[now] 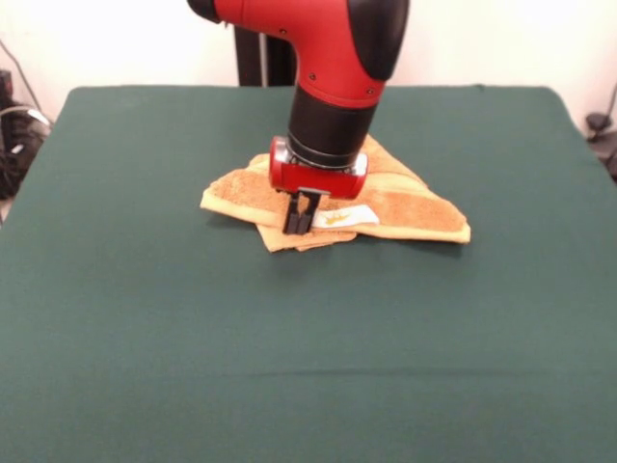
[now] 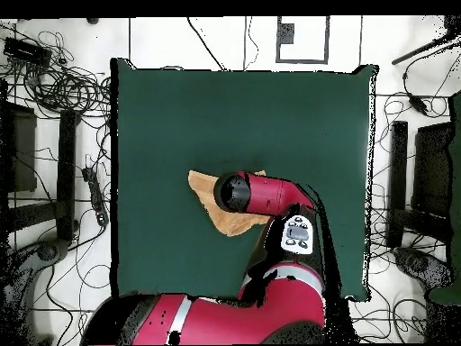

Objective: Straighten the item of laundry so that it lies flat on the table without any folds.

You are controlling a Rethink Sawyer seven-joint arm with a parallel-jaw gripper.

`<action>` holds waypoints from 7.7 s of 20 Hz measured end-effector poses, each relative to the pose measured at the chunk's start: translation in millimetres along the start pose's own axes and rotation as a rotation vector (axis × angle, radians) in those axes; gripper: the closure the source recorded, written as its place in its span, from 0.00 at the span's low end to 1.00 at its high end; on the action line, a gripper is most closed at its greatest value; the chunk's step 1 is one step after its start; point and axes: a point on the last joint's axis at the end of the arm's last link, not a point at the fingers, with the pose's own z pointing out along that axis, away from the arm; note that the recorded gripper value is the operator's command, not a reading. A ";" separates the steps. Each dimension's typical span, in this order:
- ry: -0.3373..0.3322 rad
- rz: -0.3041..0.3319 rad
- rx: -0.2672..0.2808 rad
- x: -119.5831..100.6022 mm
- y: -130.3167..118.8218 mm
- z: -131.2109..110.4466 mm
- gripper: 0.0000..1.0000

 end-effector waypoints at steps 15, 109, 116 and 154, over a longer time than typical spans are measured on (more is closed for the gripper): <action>0.010 -0.004 0.001 -1.1 -0.1 -0.1 1.00; 0.100 -0.055 -0.041 -14.8 -25.6 2.6 0.00; 0.098 -0.054 -0.065 -13.1 -25.9 -0.9 0.00; -0.004 -0.049 -0.117 -14.2 -30.0 4.1 0.00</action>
